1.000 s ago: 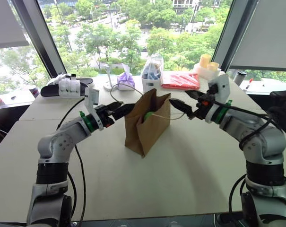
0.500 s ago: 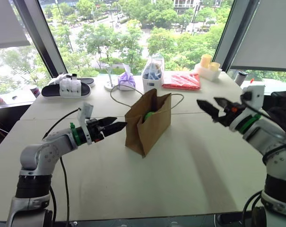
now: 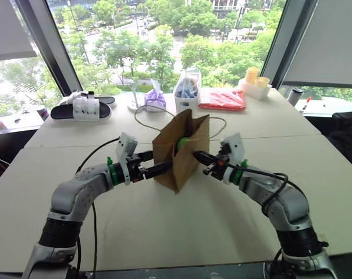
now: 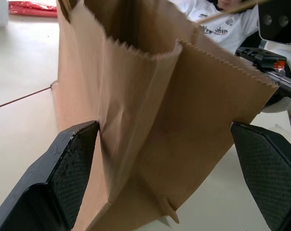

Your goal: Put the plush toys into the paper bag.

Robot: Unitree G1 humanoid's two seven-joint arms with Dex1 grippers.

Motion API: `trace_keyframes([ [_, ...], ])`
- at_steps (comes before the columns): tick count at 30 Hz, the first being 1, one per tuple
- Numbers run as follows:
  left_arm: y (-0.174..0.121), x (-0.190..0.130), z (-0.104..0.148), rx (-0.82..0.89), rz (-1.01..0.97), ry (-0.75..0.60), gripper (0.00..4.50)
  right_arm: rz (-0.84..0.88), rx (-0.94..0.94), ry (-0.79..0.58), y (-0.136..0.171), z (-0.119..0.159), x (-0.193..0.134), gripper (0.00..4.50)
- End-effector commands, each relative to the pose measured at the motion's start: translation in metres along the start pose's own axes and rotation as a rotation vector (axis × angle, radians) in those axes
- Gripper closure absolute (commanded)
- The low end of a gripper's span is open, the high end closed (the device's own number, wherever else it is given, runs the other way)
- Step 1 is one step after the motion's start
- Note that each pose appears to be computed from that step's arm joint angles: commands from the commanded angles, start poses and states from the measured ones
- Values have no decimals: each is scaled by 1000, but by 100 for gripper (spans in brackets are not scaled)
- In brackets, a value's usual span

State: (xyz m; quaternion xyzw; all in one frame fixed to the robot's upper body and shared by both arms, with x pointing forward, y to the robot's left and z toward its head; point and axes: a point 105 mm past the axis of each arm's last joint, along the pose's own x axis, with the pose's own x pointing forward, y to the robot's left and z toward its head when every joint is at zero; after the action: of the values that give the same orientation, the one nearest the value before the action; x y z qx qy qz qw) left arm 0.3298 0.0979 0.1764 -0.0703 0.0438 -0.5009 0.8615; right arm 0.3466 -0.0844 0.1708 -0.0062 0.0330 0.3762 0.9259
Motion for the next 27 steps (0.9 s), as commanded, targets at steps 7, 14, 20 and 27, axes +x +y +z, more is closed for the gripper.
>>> trace_keyframes([
  [7,-18,14,7,46,-24,-56,0,14,-40,-41,1,7,12,446],
  [14,-21,2,-3,60,-50,4,0,12,-44,-42,-1,6,15,446],
  [20,-6,9,0,69,52,-31,0,21,-47,-44,1,8,15,446],
  [27,-4,30,-3,68,129,-65,0,30,-44,-43,4,7,14,446],
])
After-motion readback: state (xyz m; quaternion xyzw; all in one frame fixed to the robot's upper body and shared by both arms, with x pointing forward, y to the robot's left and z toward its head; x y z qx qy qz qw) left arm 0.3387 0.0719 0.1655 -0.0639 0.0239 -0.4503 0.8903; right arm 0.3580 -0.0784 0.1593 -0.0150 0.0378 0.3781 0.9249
